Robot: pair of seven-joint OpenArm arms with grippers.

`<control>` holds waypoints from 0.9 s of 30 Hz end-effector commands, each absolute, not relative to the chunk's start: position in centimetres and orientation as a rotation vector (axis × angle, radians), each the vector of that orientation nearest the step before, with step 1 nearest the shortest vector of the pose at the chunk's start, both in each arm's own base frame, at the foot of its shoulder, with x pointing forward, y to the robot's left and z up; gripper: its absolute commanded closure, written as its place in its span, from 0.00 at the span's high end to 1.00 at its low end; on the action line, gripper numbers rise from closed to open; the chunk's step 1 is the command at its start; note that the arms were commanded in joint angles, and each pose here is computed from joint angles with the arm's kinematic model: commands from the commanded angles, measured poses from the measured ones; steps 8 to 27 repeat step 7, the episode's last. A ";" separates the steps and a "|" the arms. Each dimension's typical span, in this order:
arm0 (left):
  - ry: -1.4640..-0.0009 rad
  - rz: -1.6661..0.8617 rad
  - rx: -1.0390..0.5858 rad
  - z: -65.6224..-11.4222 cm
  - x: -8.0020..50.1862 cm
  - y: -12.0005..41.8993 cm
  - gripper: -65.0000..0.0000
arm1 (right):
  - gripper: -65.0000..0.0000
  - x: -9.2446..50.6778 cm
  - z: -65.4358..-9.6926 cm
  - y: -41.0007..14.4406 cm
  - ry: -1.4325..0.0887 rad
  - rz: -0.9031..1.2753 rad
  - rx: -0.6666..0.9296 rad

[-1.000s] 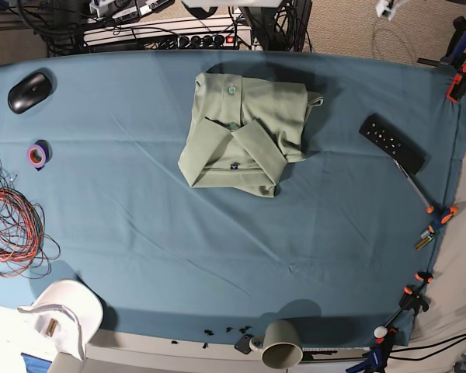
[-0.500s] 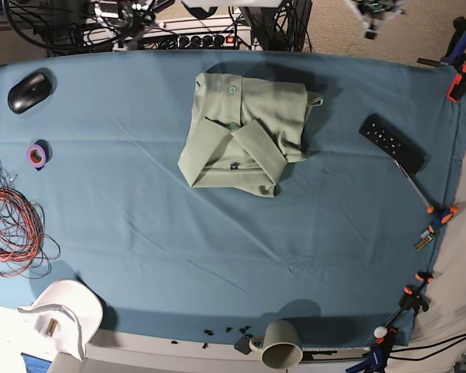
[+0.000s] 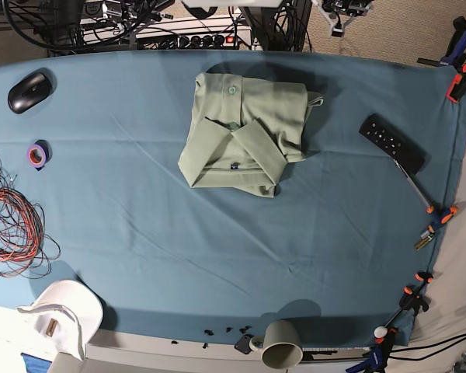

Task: Fold the T-shirt properly

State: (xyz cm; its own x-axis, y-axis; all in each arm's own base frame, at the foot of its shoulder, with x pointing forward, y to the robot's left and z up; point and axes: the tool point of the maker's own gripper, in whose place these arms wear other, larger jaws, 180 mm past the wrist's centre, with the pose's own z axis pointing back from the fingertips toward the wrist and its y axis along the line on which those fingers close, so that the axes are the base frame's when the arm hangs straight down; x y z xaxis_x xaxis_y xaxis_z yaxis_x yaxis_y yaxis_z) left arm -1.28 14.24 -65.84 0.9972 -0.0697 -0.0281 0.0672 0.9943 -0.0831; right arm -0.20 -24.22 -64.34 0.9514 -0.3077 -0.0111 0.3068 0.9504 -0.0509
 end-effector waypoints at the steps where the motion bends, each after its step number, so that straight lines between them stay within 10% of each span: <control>1: 0.035 -0.079 -0.068 -65.8 -1.3 14.9 0.00 | 0.00 -0.3 -64.2 -24.8 0.022 -0.313 -0.055; 27: 0.026 -0.090 -0.068 -65.8 -0.9 14.9 0.00 | 0.00 0.0 -64.2 -24.9 0.003 -0.312 -0.057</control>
